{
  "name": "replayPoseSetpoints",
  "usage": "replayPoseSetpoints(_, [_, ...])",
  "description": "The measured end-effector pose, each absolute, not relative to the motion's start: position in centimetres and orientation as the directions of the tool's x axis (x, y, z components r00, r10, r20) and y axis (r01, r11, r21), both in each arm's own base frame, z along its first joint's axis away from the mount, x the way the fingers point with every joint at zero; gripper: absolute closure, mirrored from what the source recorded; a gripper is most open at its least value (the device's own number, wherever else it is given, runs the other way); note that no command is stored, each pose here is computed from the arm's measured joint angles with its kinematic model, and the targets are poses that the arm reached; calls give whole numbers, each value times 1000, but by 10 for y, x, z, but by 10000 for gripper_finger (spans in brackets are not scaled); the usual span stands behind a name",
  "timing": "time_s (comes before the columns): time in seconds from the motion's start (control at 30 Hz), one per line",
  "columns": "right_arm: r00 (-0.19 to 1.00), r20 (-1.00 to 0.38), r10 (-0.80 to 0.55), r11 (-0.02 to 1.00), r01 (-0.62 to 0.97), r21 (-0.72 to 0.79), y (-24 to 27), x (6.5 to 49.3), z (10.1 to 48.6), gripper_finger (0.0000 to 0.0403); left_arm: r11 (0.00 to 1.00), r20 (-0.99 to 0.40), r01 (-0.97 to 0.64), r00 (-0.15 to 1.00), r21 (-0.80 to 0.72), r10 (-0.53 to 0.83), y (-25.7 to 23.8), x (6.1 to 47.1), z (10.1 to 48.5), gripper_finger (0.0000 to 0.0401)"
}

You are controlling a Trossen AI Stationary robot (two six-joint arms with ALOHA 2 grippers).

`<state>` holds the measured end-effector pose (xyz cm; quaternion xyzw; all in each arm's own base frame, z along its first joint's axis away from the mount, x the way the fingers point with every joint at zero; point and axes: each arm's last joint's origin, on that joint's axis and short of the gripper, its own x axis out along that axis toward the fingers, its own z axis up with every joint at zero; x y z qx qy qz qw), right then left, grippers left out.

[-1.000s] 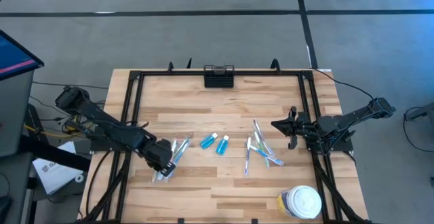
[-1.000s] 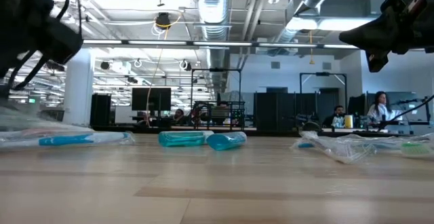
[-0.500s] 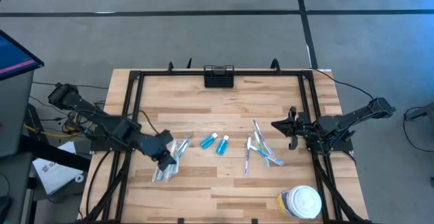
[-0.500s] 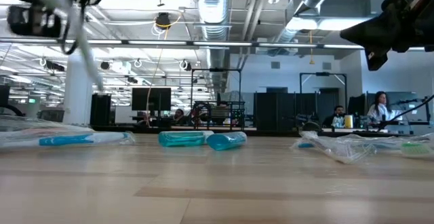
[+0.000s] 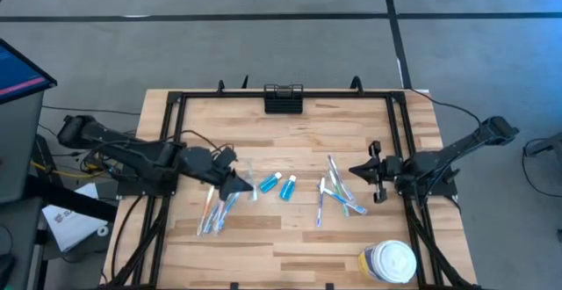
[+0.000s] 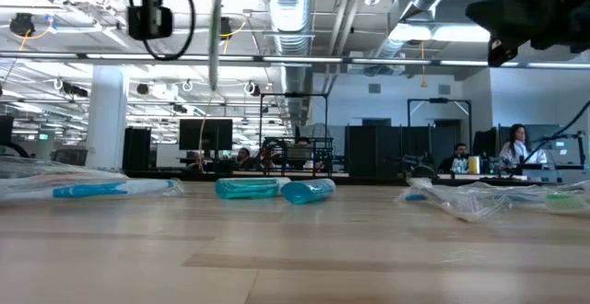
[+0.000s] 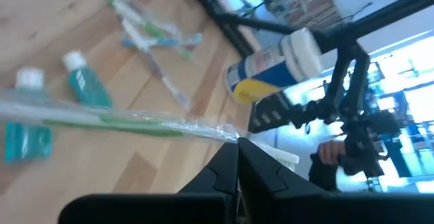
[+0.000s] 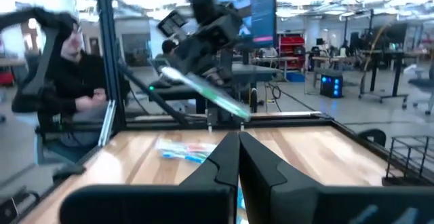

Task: Pick & Place toothbrushing station
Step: Put the left green toothbrush into the black wire organizer

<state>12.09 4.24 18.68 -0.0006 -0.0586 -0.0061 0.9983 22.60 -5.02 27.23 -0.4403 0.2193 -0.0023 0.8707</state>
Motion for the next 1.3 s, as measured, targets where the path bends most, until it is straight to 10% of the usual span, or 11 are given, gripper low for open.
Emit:
replayPoseSetpoints(0.47, [976, -106, -191, 959, 163, -232, 59, 194, 204, 403, 623, -237, -46, 945, -781, -228, -18, 257, 271, 401])
replayPoseSetpoints(1.3, [959, -106, -261, 875, 189, -445, 79, 299, 229, 364, 648, -123, 44, 970, -760, -210, 1, 268, 275, 401])
